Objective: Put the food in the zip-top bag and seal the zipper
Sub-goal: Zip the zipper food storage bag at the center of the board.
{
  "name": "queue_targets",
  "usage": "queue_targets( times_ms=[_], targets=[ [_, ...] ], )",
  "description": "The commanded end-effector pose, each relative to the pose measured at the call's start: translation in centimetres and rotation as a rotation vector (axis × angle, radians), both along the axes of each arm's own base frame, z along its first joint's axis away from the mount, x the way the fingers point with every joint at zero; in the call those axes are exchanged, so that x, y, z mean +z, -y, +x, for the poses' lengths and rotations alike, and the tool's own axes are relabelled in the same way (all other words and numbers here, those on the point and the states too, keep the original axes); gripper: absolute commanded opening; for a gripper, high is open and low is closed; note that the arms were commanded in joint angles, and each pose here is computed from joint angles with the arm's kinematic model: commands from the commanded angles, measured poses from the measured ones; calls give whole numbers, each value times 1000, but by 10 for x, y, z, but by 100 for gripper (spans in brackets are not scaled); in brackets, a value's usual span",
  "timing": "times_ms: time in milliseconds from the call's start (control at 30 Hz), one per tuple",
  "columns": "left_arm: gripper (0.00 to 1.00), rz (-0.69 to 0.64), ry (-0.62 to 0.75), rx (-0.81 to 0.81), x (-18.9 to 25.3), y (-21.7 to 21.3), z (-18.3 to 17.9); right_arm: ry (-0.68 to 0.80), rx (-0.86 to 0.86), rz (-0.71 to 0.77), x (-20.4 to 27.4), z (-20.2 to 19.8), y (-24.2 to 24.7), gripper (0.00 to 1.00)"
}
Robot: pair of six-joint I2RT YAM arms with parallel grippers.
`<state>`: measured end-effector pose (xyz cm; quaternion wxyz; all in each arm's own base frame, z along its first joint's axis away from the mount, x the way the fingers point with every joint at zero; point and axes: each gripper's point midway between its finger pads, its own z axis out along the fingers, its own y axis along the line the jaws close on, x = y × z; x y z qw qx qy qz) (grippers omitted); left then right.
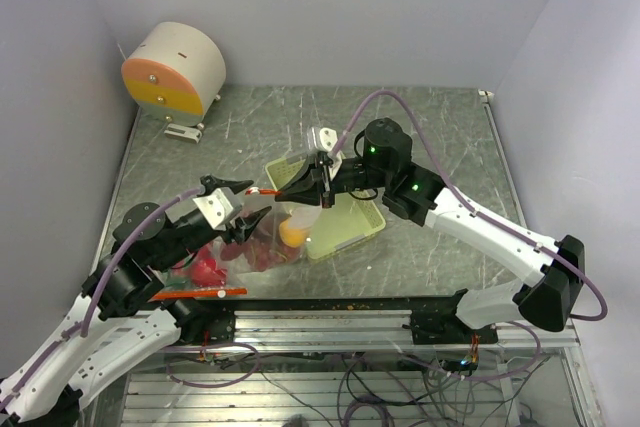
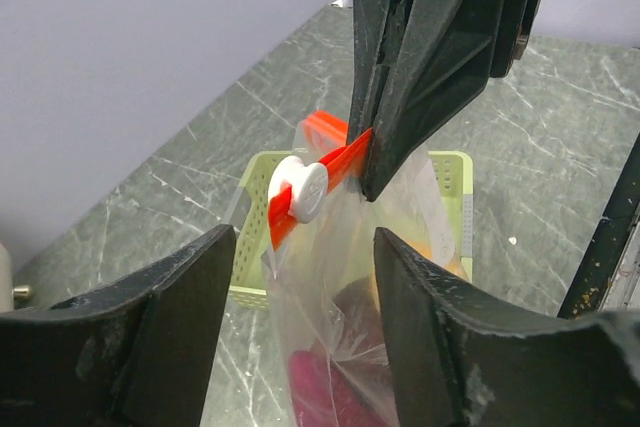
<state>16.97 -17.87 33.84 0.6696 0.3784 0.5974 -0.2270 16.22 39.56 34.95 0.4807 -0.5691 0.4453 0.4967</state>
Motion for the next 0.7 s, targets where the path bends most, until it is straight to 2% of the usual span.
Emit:
queue_targets(
  times_ms=[0,133,200,233,267,300,333,533,567,667],
  targets=[
    [63,-88,53,-46,22,6,-6,47,21,57,18,-7,3,0],
    [55,-82,44,-49,21,8,-6,43,20,51,16,-5,2,0],
    [43,-80,42,-50,21,9,-5,39,20,47,15,-4,1,0],
    [32,-80,43,-50,21,9,-5,36,19,45,14,-4,0,0],
    [26,-81,44,-49,22,9,-4,33,19,42,13,-4,0,0],
    [14,-80,43,-50,21,10,-4,32,19,42,13,-3,0,0],
    [8,-77,40,-47,20,10,-3,31,18,43,12,-3,0,0],
    [7,-42,0,-25,14,9,1,31,-7,40,11,1,0,0],
    [7,-40,-6,-14,15,7,2,34,-13,42,11,2,0,5],
    [7,-41,-4,-5,20,2,-1,72,-33,60,14,4,3,31]
  ],
)
